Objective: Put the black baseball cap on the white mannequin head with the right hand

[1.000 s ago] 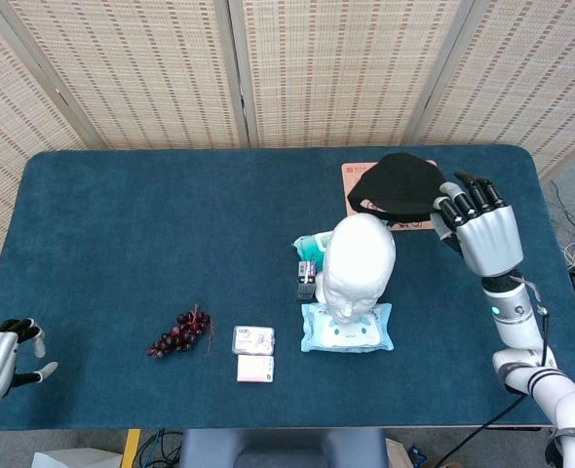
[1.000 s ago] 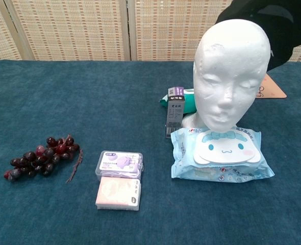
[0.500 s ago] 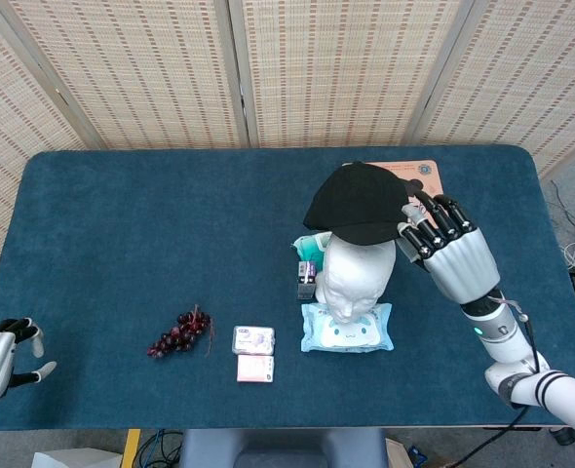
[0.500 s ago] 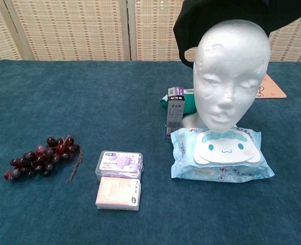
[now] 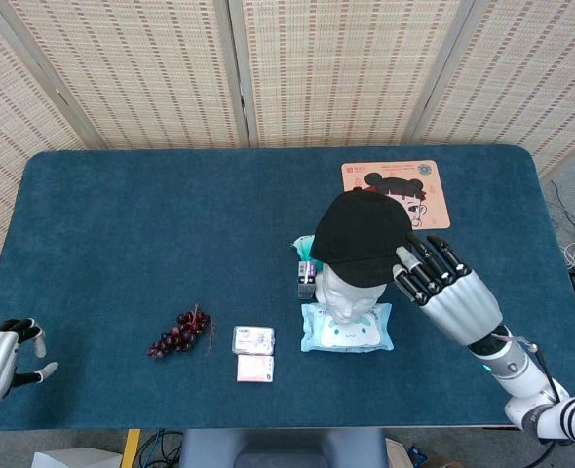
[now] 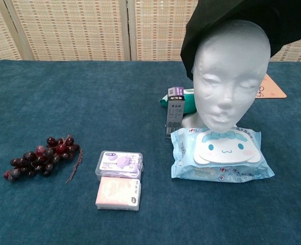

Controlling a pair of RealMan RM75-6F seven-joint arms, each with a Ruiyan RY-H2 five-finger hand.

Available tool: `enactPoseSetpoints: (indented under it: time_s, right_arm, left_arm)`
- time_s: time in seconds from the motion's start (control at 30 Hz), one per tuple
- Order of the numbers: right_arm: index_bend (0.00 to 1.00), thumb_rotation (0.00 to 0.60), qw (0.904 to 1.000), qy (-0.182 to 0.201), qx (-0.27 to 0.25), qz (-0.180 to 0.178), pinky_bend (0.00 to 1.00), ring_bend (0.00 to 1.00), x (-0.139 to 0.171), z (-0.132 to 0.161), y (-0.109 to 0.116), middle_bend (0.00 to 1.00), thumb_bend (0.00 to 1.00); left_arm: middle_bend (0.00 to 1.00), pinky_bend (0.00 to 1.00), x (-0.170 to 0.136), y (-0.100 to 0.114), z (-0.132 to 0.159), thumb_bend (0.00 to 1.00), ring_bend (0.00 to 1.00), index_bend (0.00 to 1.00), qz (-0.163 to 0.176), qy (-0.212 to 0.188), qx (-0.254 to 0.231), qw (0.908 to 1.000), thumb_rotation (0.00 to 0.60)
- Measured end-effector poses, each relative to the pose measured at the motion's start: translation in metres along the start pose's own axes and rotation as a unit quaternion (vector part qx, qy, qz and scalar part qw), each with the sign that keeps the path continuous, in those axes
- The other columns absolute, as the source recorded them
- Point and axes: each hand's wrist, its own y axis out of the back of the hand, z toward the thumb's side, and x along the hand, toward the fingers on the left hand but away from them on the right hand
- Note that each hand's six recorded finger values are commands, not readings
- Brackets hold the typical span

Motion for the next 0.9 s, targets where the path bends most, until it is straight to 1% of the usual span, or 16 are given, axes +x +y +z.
enactPoseSetpoints:
  time_s: [0.23,0.37,0.53,0.9]
  right_arm:
    - [0.61,0.600,0.9994,0.035,-0.002,0.004,0.38,0.30,0.009,0.025,0.011,0.47,0.45]
    - [0.62,0.600,0.9986,0.052,0.005,0.010,0.39,0.32,0.017,0.037,0.014,0.49,0.45]
    - [0.62,0.600,0.9967,0.074,0.004,0.031,0.39,0.32,0.030,0.056,0.014,0.49,0.45]
    - [0.62,0.600,0.9955,0.075,-0.003,0.057,0.39,0.33,0.049,0.070,0.006,0.50,0.45]
  left_arm:
    - [0.48,0.52,0.001,0.000,-0.001,0.01,0.36,0.67,-0.001,0.001,-0.001,1.0000,0.600]
    - [0.48,0.52,0.001,0.000,0.000,0.01,0.36,0.67,-0.002,0.001,0.000,1.0000,0.600]
    - [0.48,0.52,0.001,0.000,0.001,0.01,0.36,0.67,-0.002,0.000,0.000,1.0000,0.600]
    - [0.48,0.52,0.001,0.000,-0.001,0.01,0.36,0.67,-0.001,0.002,0.000,1.0000,0.600]
